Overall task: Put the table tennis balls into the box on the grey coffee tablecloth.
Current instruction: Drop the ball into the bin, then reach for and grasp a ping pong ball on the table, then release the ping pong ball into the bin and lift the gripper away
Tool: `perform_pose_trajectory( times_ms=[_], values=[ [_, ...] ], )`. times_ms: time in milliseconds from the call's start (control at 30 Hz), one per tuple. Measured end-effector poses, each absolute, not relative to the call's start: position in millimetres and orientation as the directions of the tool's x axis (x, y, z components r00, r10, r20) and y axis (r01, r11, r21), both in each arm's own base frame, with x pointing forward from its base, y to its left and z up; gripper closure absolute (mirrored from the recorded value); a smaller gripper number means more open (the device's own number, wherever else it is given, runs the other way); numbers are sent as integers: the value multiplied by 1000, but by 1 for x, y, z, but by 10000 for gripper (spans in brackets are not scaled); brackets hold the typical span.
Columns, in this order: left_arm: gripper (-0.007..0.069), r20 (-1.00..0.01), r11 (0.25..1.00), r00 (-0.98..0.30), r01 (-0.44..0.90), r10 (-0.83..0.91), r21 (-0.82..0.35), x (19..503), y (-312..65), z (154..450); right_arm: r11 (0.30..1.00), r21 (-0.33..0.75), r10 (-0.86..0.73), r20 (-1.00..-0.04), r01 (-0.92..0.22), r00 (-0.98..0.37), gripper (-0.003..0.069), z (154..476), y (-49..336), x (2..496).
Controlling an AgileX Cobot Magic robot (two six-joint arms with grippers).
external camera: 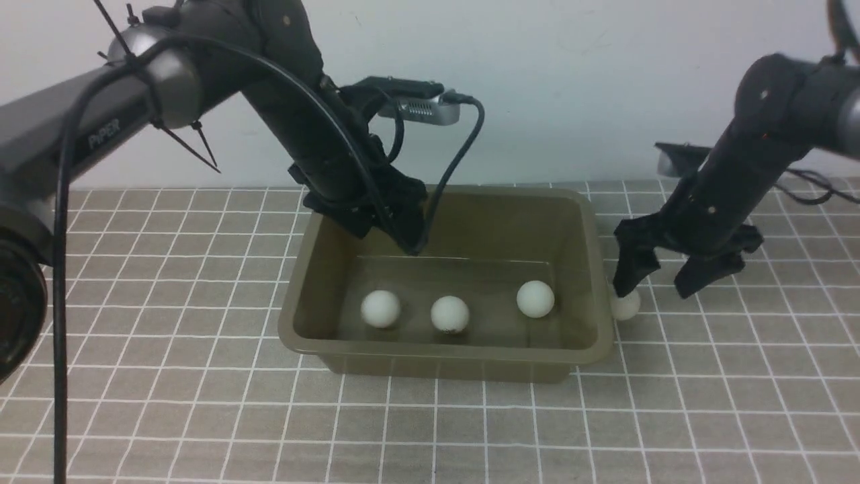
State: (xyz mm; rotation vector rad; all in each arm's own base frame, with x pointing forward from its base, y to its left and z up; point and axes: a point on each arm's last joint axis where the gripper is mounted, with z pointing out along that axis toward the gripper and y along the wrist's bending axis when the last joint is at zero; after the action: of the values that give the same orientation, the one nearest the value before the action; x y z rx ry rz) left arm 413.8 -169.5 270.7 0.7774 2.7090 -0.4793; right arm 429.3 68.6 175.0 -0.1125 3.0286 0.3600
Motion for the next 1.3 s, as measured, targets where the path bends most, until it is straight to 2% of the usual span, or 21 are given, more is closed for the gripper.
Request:
perform_pose_trajectory(
  times_ms=[100,133,200,267,300,333,400,467,533,567,633,700,767,867,967,1100,1200,1300],
  values=[
    [23,-369,831,-823,522,432,-190,420,-161,283,968,235,-65,-109,-90,-992,45,166,75,433],
    [50,-373,855,-832,494,410,-161,423,-153,290,967,236,-65,-116,-91,-991,49,161,78,434],
    [141,-385,879,-840,458,381,-129,428,-142,298,968,235,-63,-123,-91,-990,83,153,80,437],
    [280,-398,904,-849,416,347,-99,434,-127,303,968,235,-66,-120,-93,-991,195,151,80,437],
    [396,-403,916,-856,391,325,-92,437,-115,306,968,229,-74,-118,-100,-990,288,151,80,437],
    [484,-404,922,-860,376,311,-90,438,-108,307,970,221,-82,-111,-106,-990,321,152,78,437],
    [569,-405,936,-871,340,276,-92,441,-92,308,974,198,-88,-98,-106,-991,297,157,74,436],
    [612,-406,951,-885,292,228,-103,443,-74,310,981,175,-59,-104,-77,-993,295,177,61,435],
    [626,-398,960,-897,258,195,-112,441,-59,310,983,180,-19,-141,-45,-990,295,201,51,433],
    [630,-384,965,-907,236,176,-116,437,-48,309,980,199,8,-197,-32,-980,295,227,47,430],
    [630,-375,968,-913,219,160,-120,435,-42,307,972,234,22,-257,-40,-966,295,254,49,424],
    [630,-339,972,-930,197,143,-129,430,-34,298,950,284,-18,-363,-129,-932,295,289,66,414],
    [630,-308,973,-941,190,141,-135,428,-33,289,918,297,-100,-468,-263,-878,295,305,94,410],
    [630,-283,972,-949,187,142,-140,427,-34,281,883,291,-183,-508,-368,-842,295,301,125,409],
    [630,-255,973,-955,190,151,-133,429,-35,270,866,284,-233,-501,-412,-834,280,283,146,412],
    [626,-217,979,-961,190,171,-71,433,-30,256,869,274,-250,-477,-413,-843,127,267,153,416],
    [587,-194,981,-964,192,181,-37,435,-27,248,878,250,-258,-470,-408,-844,7,265,151,416],
    [504,-168,981,-967,196,192,-8,435,-24,239,881,216,-284,-472,-422,-835,-25,276,147,413]
  ],
)
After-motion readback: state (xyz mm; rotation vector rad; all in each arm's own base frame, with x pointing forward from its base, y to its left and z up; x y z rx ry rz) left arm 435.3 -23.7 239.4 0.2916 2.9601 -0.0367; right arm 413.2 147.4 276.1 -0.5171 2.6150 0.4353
